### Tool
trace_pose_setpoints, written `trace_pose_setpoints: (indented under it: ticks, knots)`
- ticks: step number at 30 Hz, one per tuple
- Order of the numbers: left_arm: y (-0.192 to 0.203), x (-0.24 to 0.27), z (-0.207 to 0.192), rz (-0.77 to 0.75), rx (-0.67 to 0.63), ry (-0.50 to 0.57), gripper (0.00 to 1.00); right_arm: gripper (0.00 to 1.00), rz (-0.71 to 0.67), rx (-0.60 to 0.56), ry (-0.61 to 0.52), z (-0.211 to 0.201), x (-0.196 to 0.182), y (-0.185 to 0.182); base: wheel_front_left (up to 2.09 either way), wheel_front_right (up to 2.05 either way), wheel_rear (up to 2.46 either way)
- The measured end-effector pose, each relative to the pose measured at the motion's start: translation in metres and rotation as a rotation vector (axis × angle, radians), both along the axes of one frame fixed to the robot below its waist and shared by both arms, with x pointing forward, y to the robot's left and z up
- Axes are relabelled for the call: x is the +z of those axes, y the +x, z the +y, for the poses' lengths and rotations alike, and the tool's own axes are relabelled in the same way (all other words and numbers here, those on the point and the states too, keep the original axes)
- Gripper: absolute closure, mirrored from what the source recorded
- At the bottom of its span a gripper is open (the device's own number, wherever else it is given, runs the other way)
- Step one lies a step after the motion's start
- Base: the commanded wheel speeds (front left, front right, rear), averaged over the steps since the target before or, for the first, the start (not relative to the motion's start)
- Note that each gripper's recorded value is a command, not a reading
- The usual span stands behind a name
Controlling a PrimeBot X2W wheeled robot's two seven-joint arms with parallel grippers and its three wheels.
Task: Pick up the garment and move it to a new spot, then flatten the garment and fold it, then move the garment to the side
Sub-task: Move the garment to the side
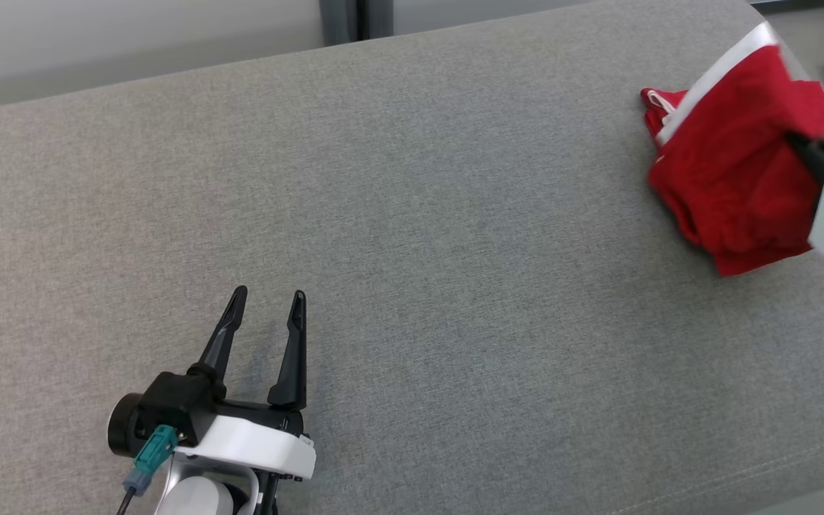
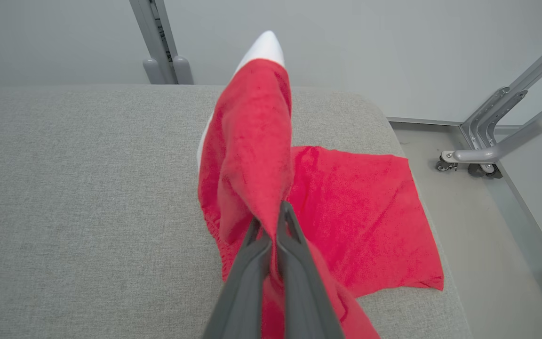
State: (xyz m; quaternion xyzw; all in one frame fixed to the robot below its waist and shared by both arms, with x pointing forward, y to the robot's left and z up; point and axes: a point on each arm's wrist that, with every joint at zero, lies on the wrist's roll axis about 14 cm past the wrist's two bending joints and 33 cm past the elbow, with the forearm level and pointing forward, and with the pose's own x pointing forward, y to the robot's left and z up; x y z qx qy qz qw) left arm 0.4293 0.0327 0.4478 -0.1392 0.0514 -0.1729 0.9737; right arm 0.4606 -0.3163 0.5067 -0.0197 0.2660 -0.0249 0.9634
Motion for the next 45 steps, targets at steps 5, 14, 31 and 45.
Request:
trace_pose_setpoints:
  ticks: [5, 14, 31, 45]
  knots:
    - [0.000, -0.004, 0.006, 0.012, 0.014, 0.003, 0.00, 1.00, 0.005, -0.043, -0.058, -0.022, 0.009, 0.013, 0.00, 0.00, 0.00]
    - [0.002, -0.021, 0.026, 0.047, 0.061, 0.029, 0.00, 1.00, 0.100, -0.083, -0.132, -0.045, -0.020, 0.027, 0.00, 0.00, 0.00]
    - [0.009, -0.038, 0.040, 0.080, 0.085, 0.057, 0.00, 1.00, 0.138, -0.134, -0.295, -0.085, -0.047, 0.049, 0.00, 0.00, 0.00]
    - [0.015, -0.048, 0.043, 0.096, 0.075, 0.081, 0.00, 0.00, 0.105, -0.140, -0.348, -0.094, -0.069, 0.052, 0.00, 0.00, 0.00]
